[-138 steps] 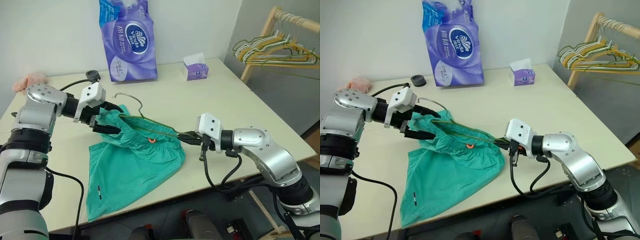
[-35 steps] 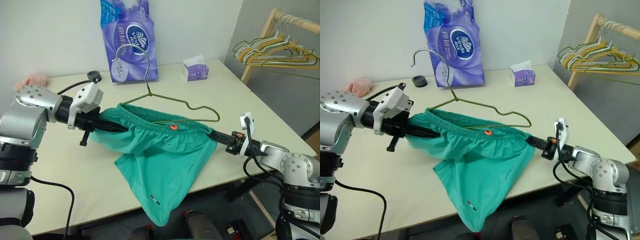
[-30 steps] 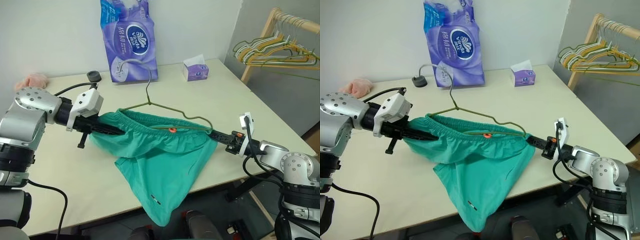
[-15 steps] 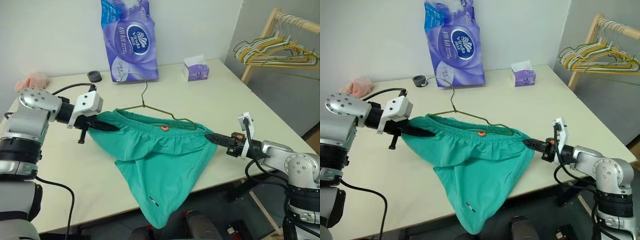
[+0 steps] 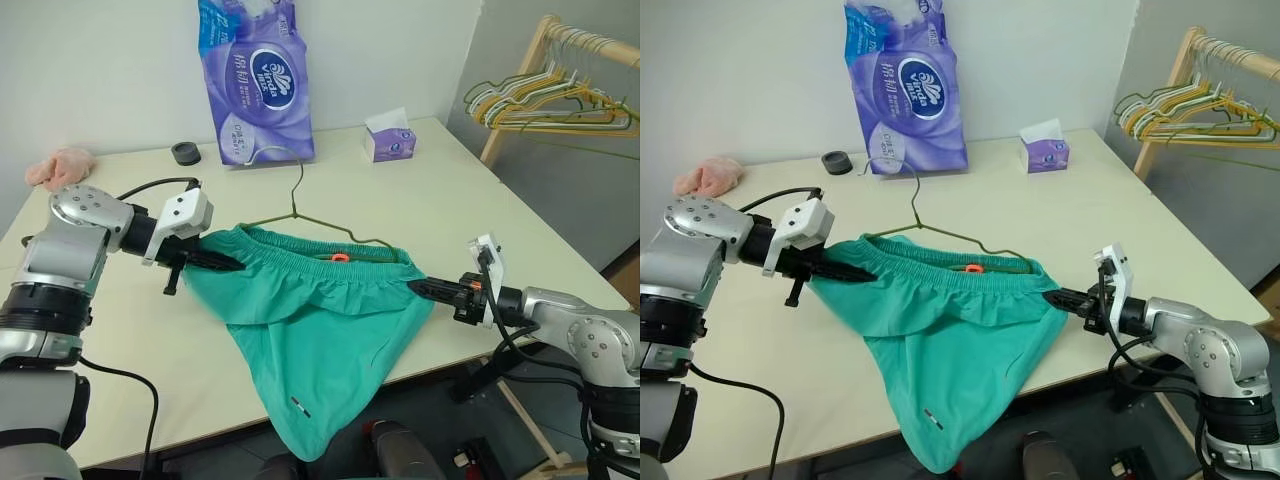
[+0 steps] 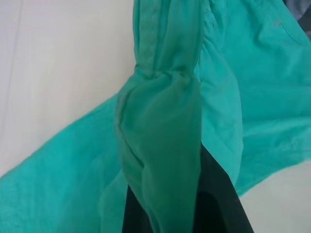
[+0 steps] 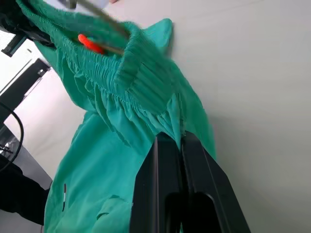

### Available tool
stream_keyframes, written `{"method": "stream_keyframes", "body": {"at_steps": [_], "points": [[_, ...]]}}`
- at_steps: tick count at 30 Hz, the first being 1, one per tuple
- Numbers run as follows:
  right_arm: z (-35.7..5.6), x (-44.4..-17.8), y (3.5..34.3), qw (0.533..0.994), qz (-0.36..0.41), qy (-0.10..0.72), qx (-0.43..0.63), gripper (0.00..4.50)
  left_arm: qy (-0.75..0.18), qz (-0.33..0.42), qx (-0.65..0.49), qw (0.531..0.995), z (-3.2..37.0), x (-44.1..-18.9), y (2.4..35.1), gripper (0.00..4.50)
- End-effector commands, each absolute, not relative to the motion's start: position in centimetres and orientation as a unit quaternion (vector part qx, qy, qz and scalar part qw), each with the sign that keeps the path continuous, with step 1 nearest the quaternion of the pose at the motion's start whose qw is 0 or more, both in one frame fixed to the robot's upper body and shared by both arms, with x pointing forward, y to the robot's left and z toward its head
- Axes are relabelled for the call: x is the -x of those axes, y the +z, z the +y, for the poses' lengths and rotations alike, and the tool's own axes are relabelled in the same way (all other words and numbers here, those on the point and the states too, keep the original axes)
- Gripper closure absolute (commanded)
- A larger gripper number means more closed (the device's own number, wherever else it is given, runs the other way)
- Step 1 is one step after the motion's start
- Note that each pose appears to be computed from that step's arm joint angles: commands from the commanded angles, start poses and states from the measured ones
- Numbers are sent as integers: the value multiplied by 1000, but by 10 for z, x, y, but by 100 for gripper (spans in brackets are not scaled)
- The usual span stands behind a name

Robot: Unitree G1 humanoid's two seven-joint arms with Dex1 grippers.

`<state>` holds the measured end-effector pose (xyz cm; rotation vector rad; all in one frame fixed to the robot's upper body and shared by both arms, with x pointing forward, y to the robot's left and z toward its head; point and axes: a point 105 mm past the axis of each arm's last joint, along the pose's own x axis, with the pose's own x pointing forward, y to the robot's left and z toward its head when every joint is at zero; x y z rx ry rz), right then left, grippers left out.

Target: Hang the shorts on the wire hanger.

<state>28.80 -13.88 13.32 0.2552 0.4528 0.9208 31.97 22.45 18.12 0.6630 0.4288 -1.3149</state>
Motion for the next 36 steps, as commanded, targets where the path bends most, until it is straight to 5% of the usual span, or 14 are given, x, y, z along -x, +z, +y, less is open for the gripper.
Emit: {"method": "stream_keyframes", "body": {"at_steps": [1,10,16,26,29,36], "points": [[-146,-295,158,875,178,442,-83,448,-578,190,-337,719,233,-319,190,450],[-127,-282,178,847,164,505,24,448,-545,181,-356,738,229,-334,179,450],[-88,-291,191,828,130,534,109,448,-556,167,-363,729,208,-340,170,450],[-83,-308,198,828,84,510,219,448,-581,172,-345,717,198,-329,156,450],[-80,-302,197,813,80,522,245,390,-583,166,-342,718,193,-330,154,450],[-90,-295,199,805,82,520,273,157,-582,145,-335,727,181,-332,148,450]]}}
